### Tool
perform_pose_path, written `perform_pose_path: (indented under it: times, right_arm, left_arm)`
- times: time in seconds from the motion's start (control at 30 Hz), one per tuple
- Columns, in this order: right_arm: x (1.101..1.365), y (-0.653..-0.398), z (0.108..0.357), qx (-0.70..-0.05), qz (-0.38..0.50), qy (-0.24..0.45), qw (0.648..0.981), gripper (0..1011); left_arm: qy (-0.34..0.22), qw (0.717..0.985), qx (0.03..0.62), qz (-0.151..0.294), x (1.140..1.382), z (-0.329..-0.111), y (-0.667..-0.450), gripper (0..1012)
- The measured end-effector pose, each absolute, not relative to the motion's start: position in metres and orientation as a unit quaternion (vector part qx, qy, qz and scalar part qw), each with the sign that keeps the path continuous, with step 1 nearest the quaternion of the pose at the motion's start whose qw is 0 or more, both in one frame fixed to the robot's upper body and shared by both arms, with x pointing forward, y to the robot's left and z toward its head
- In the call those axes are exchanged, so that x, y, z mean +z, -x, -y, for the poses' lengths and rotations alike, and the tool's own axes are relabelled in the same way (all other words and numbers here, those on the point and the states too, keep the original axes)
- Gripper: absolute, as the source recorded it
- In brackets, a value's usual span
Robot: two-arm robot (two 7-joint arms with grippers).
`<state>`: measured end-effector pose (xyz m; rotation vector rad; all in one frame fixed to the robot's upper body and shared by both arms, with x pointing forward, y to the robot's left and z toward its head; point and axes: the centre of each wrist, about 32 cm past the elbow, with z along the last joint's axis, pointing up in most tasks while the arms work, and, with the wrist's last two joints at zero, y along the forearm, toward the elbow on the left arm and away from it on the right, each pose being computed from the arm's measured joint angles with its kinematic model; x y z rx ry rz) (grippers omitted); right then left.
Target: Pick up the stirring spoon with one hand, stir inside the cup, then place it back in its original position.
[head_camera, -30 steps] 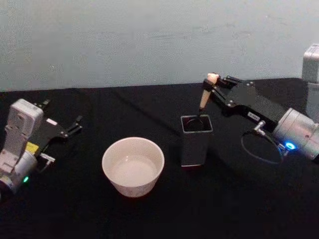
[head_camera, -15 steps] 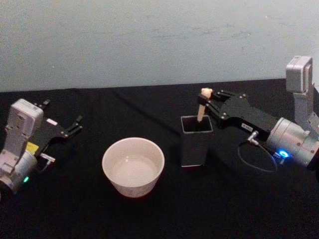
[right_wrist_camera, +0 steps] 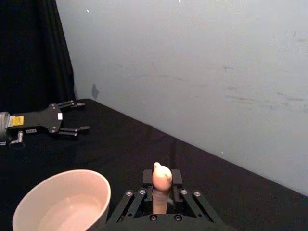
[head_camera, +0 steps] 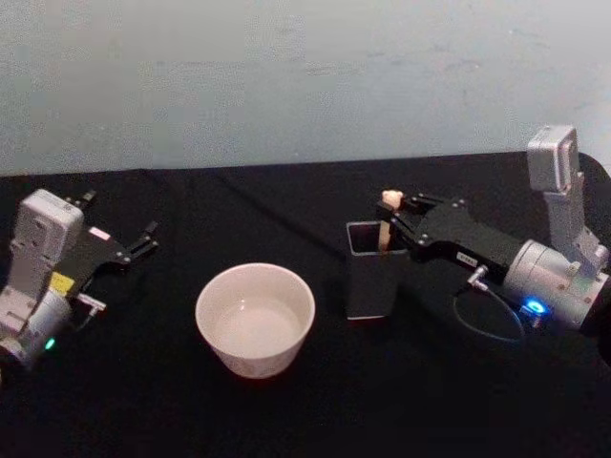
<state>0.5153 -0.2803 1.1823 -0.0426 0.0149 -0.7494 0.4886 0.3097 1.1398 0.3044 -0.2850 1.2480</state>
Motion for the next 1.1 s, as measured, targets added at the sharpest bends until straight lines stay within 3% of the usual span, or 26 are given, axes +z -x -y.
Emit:
perform_pose_path:
  times: [1.1]
  right_arm:
    - [1.1788, -0.5187, 0.2809, -0.368, -0.019, 0.032, 0.929, 228]
  left_arm:
    - [-0.141, 0.791, 0.58, 0.133, 1.1398, -0.3097, -0.4886, 1001]
